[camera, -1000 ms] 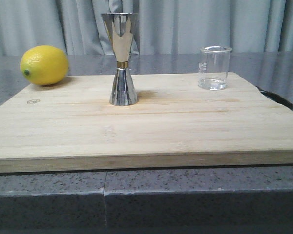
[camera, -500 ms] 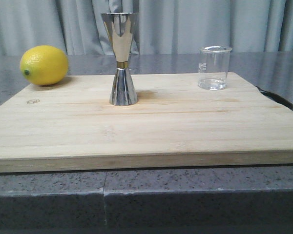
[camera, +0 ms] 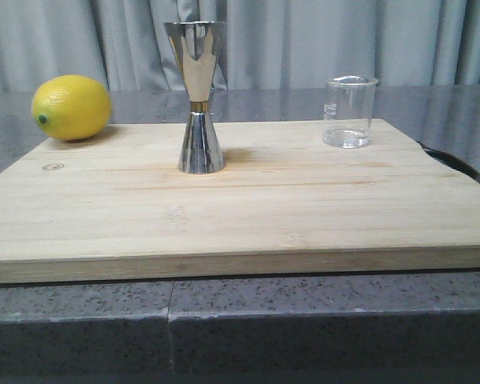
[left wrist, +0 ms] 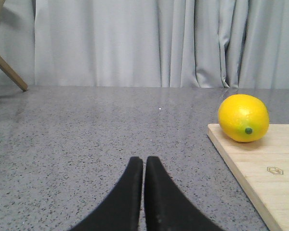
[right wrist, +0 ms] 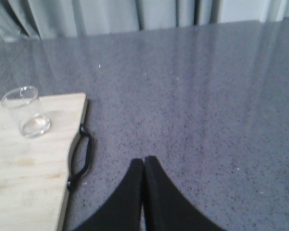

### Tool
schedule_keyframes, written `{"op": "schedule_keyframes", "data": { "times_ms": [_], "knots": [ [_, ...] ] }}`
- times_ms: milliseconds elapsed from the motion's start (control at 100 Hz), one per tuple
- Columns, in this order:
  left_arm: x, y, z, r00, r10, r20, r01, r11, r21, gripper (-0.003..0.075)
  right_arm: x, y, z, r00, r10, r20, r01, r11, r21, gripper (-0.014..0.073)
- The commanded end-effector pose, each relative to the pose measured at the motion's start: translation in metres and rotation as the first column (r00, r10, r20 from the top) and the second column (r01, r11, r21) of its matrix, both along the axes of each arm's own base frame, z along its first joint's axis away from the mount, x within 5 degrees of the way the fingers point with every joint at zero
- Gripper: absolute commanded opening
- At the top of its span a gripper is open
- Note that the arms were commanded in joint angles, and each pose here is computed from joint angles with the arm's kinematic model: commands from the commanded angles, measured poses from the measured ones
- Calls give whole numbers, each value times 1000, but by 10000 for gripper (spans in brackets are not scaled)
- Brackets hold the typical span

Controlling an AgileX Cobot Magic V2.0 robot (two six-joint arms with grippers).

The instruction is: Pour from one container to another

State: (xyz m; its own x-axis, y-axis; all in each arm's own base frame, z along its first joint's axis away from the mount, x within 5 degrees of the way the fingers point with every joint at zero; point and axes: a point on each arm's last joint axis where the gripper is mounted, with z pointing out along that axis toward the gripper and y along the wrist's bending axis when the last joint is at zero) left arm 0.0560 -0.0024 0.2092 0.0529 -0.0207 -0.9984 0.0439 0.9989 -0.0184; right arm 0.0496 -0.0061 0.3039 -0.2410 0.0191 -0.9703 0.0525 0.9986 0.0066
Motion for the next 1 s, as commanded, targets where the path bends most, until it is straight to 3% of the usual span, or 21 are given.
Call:
{"op": "schedule_keyframes", "data": {
  "times_ms": [0,170,460,520,900,990],
  "knots": [
    [-3,0,7,995,4,99,-4,1000,-10,-19,-4,1,-2,981,-10,191,6,1000,24,-71],
    [-3,0,7,995,4,99,-4,1000,-10,-19,-5,3,-40,953,5,302,-15,999,33,-71],
    [-3,0,7,995,4,99,-4,1000,-10,-19,6,6,-103,942,32,335,-44,999,27,-71],
    [-3,0,7,995,4,99,-4,1000,-10,-19,6,5,-104,955,26,295,-36,999,30,-71],
    [-3,0,7,995,4,99,-4,1000,-10,-19,6,5,-104,951,28,308,-39,999,30,-71],
    [-3,0,7,995,4,99,-4,1000,-10,-19,6,5,-104,949,38,314,-37,999,-8,-71]
  ]
}}
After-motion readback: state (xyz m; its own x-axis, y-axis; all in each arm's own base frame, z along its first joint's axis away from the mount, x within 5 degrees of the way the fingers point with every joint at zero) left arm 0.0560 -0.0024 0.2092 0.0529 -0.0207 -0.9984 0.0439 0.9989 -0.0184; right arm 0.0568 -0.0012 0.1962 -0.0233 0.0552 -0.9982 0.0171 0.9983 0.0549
